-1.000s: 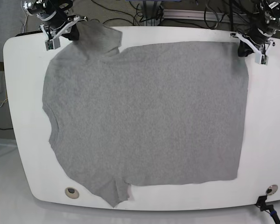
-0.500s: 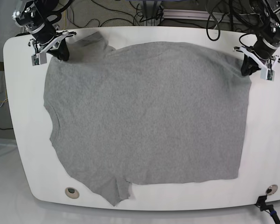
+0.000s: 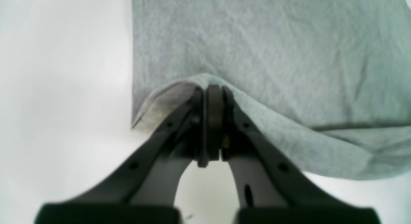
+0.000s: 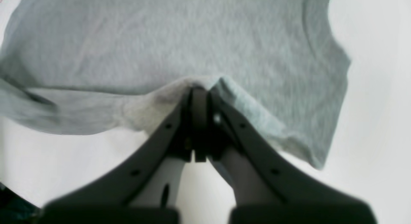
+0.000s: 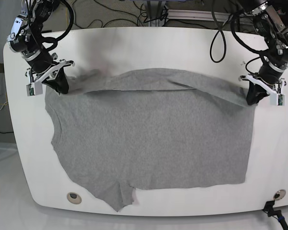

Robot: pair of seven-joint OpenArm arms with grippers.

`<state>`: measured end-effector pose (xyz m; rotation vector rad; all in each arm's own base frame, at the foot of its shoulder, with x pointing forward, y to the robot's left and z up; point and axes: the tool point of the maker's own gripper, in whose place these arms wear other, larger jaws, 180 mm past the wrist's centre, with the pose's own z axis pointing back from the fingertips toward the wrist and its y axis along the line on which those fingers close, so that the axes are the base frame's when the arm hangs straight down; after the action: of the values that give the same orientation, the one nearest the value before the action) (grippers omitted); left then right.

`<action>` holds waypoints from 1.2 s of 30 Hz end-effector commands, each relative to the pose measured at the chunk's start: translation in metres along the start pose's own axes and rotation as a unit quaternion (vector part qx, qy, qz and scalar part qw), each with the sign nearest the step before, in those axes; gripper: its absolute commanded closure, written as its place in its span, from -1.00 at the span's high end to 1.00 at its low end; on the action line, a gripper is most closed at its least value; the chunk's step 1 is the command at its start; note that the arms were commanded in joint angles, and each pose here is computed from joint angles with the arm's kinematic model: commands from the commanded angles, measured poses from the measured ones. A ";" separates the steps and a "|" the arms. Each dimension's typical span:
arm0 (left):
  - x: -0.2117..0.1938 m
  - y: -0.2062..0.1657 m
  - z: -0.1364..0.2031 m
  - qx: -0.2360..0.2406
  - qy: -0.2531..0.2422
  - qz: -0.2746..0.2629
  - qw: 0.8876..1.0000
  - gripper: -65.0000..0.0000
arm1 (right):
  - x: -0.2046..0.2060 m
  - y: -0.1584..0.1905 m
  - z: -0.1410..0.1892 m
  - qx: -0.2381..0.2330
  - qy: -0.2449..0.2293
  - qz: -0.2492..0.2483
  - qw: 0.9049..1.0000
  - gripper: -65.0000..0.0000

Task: Fold the T-shirt properly
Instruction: 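Carry the held edge over the shirt toward the hem with both grippers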

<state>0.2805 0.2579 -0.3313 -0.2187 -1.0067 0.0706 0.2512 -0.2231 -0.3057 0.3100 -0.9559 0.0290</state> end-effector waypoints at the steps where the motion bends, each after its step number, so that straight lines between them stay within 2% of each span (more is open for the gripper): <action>1: 0.013 0.005 -0.002 0.004 -0.022 0.009 1.000 -1.00 | 0.015 -0.004 -0.001 0.001 -0.022 0.005 1.000 -1.00; 7: 0.015 0.011 -0.023 0.000 -0.023 0.046 0.999 -1.00 | 0.021 -0.018 -0.027 0.008 -0.027 -0.029 0.999 -1.00; 11: 0.014 0.010 -0.040 -0.012 -0.017 0.068 0.997 -1.00 | 0.023 -0.022 -0.047 -0.004 -0.012 -0.011 1.000 -1.00; 14: 0.009 0.003 -0.055 -0.027 -0.002 0.073 0.997 -1.00 | 0.029 -0.028 -0.057 -0.008 -0.014 -0.018 1.000 -1.00; 21: 0.020 0.011 -0.077 -0.008 0.014 0.056 0.998 -1.00 | 0.051 -0.039 -0.080 0.000 -0.020 -0.030 0.999 -1.00; 30: 0.034 0.016 -0.104 0.003 0.027 0.052 0.998 -1.00 | 0.061 -0.033 -0.114 0.026 -0.024 -0.047 0.998 -1.00; 36: 0.060 0.021 -0.108 0.019 -0.006 0.032 0.999 -1.00 | 0.071 -0.045 -0.125 -0.019 -0.016 0.003 1.000 -1.00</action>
<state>0.3877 0.2652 -0.3687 -0.2214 -0.9229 0.1551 0.3857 -0.2379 -0.3476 0.2827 -0.9075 -0.0062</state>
